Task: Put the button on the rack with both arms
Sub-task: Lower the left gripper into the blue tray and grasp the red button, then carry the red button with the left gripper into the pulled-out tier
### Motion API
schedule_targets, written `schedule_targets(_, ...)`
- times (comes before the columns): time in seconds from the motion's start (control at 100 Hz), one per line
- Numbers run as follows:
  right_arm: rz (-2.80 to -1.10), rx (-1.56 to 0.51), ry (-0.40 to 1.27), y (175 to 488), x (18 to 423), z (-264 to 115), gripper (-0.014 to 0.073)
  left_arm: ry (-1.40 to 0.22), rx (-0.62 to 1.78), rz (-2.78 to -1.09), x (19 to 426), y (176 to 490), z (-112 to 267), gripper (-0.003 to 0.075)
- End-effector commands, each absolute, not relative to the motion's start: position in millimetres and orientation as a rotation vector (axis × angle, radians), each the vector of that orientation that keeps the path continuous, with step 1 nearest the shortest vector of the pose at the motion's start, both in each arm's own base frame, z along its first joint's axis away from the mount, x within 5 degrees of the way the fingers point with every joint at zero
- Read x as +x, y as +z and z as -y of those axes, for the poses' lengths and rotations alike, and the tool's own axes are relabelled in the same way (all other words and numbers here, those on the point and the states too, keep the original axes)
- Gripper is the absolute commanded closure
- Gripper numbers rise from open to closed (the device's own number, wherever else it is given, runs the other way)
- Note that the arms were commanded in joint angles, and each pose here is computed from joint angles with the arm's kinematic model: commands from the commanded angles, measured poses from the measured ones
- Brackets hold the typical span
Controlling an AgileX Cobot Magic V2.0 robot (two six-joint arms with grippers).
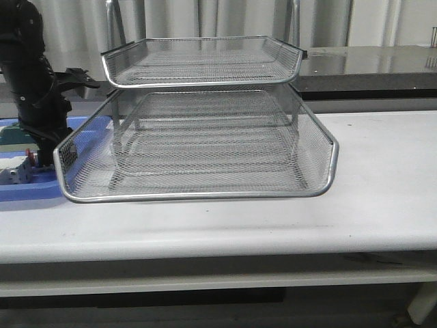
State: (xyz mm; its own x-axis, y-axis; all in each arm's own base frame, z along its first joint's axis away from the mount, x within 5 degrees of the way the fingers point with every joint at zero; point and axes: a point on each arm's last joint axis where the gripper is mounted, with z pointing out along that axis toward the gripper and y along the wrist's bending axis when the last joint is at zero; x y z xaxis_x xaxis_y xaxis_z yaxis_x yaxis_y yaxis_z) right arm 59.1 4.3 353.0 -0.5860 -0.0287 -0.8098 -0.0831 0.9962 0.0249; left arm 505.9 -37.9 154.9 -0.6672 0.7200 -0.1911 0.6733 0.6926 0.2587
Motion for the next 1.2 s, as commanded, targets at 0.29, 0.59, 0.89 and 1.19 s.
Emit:
schedule_targets(0.29, -2.110, -0.078, 0.070, 366.7, 60.8, -3.7, 0.0664, 0.393, 1.066, -2.469, 499.3, 239.9, 32.4, 0.0741)
schedule_targets(0.59, -2.110, -0.078, 0.070, 366.7, 60.8, -3.7, 0.0664, 0.400, 0.988, -2.478, 475.6, 308.5, 29.1, 0.0741)
schedule_targets(0.89, -2.110, -0.078, 0.070, 366.7, 60.8, -3.7, 0.0664, 0.329, 0.861, -2.509, 445.9, 353.7, 29.0, 0.0741)
schedule_targets(1.19, -2.110, -0.078, 0.070, 366.7, 60.8, -3.7, 0.0664, 0.123, 0.856, -2.346, 407.8, 410.4, 59.2, 0.0741)
